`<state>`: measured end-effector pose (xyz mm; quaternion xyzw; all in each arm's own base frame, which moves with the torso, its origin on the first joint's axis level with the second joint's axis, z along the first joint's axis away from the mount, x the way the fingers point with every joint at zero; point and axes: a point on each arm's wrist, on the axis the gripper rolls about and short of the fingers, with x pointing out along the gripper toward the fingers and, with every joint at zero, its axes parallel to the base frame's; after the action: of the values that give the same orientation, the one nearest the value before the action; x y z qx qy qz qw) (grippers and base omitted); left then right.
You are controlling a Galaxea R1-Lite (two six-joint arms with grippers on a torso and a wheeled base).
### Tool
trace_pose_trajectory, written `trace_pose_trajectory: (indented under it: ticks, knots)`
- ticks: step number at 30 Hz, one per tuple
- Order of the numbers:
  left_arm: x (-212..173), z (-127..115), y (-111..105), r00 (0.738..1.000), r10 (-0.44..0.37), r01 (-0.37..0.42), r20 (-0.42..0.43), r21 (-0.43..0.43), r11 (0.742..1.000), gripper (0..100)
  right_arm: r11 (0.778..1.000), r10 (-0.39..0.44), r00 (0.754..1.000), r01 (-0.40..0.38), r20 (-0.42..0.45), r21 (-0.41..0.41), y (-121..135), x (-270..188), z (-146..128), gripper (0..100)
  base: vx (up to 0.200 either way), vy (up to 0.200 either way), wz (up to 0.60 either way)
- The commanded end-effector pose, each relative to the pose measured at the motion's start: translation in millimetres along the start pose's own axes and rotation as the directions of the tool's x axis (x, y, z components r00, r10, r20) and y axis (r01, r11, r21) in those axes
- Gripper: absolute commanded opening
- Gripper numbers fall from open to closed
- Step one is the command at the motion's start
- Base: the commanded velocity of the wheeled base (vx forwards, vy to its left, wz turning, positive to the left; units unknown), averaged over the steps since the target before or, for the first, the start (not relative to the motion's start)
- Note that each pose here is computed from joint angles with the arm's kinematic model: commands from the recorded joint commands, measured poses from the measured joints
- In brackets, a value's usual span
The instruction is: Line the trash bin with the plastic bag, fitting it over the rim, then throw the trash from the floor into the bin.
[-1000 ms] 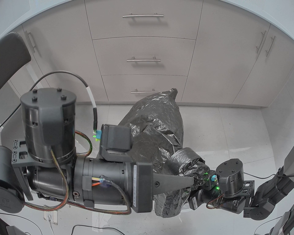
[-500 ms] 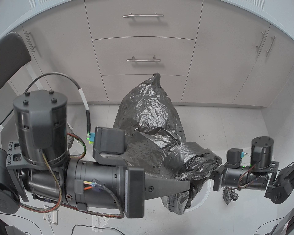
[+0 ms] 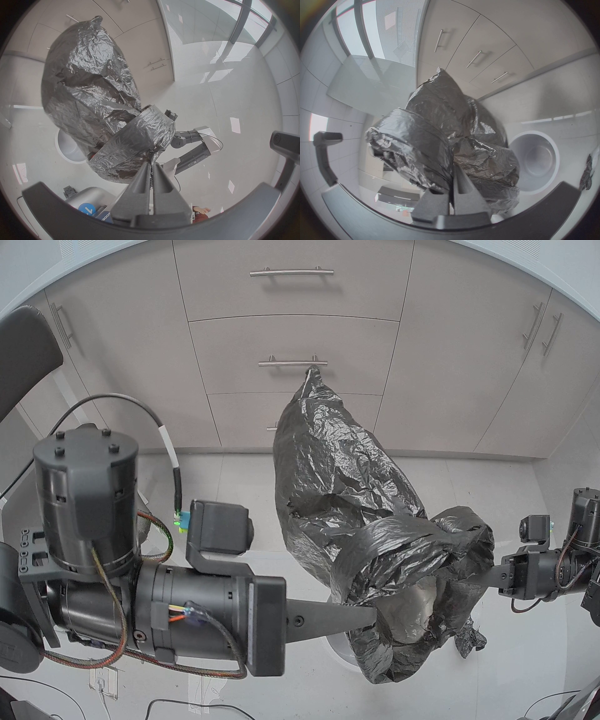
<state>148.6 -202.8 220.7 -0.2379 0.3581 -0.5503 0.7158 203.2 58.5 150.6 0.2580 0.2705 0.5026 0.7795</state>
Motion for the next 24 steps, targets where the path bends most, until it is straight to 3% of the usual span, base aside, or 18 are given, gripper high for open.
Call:
trace_pose_trajectory:
  ticks: [1,4,17,24]
  knots:
    - [-5,8,23,1.000,0.000,0.000,-0.022,-0.025,1.000,0,0.998,0.047,0.999,-0.048,0.009,0.034,-2,-27,-6,0,0.000,0.000,0.00]
    - [-12,13,28,0.998,-0.048,0.046,-0.049,-0.039,0.998,0,0.998,0.057,0.998,-0.058,0.014,0.027,3,-32,-8,0,0.000,0.000,0.00]
    - [-12,8,22,0.996,-0.068,0.065,-0.064,-0.043,0.997,0,0.997,0.057,0.998,-0.057,0.006,0.047,13,-40,-31,0,0.000,0.000,0.00]
    - [-14,2,11,0.992,-0.099,0.094,-0.081,-0.067,0.993,0,0.994,0.098,0.995,-0.098,-0.004,0.039,36,-48,-50,0,0.000,0.000,0.00]
